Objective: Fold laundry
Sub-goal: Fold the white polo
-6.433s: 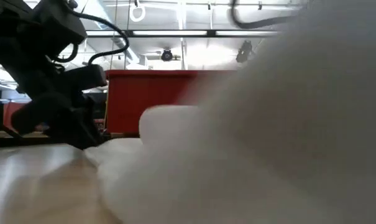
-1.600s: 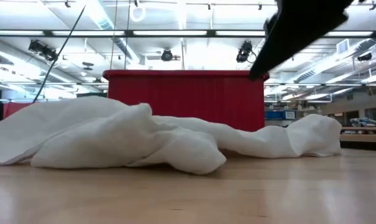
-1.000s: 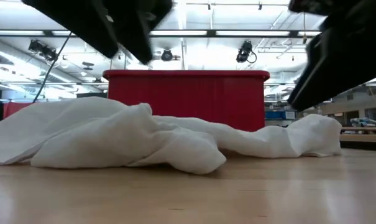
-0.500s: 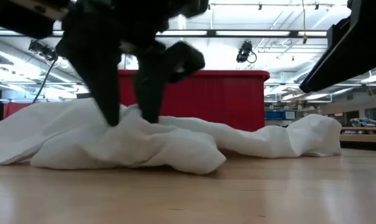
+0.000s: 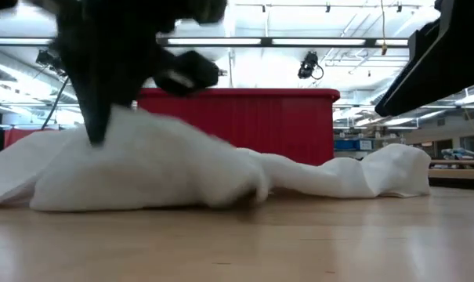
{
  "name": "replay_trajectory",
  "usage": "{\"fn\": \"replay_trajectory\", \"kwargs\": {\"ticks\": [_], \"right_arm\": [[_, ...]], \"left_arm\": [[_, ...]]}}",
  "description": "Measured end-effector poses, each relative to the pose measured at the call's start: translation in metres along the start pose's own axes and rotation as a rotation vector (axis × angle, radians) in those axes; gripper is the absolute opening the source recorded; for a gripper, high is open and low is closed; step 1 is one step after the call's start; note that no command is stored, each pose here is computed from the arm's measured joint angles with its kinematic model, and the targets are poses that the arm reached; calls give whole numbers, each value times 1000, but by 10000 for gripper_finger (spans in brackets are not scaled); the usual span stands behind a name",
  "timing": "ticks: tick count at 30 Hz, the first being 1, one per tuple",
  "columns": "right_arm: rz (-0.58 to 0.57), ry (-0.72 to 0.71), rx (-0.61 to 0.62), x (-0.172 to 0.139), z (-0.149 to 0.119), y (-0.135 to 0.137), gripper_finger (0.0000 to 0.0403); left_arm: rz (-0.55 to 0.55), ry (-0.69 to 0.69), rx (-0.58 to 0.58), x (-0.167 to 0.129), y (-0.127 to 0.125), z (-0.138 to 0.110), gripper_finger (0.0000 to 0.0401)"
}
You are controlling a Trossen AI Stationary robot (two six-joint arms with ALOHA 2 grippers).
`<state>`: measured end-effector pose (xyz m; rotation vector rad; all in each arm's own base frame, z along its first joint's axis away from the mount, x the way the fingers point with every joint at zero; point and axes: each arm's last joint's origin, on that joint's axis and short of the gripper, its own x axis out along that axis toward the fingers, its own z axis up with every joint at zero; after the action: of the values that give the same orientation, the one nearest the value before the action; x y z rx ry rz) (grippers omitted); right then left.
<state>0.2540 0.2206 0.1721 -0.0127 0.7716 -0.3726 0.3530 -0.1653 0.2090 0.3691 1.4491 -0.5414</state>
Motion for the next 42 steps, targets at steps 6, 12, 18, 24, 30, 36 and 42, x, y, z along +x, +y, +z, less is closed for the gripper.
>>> {"fn": "replay_trajectory", "kwargs": {"ticks": [6, 12, 18, 24, 30, 36, 42], "right_arm": [[55, -12, -48, -8, 13, 8, 193], [36, -87, -140, -4, 19, 11, 190], [12, -325, -228, -4, 42, 24, 189], [-30, -329, -271, 24, 52, 20, 198], [-126, -401, -233, 33, 61, 20, 208], [-266, -459, -285, 60, 48, 36, 206], [-387, -508, -302, 78, 37, 48, 206]], "left_arm": [[53, -114, 20, -88, -33, -7, 4], [367, -403, -1, -178, -56, -49, 3], [543, -619, -141, -231, -58, -91, 4], [587, -672, -171, -243, -59, -103, 4], [651, -694, -205, -245, -57, -102, 4], [692, -730, -234, -248, -56, -99, 4], [717, -763, -256, -251, -55, -97, 4]]}}
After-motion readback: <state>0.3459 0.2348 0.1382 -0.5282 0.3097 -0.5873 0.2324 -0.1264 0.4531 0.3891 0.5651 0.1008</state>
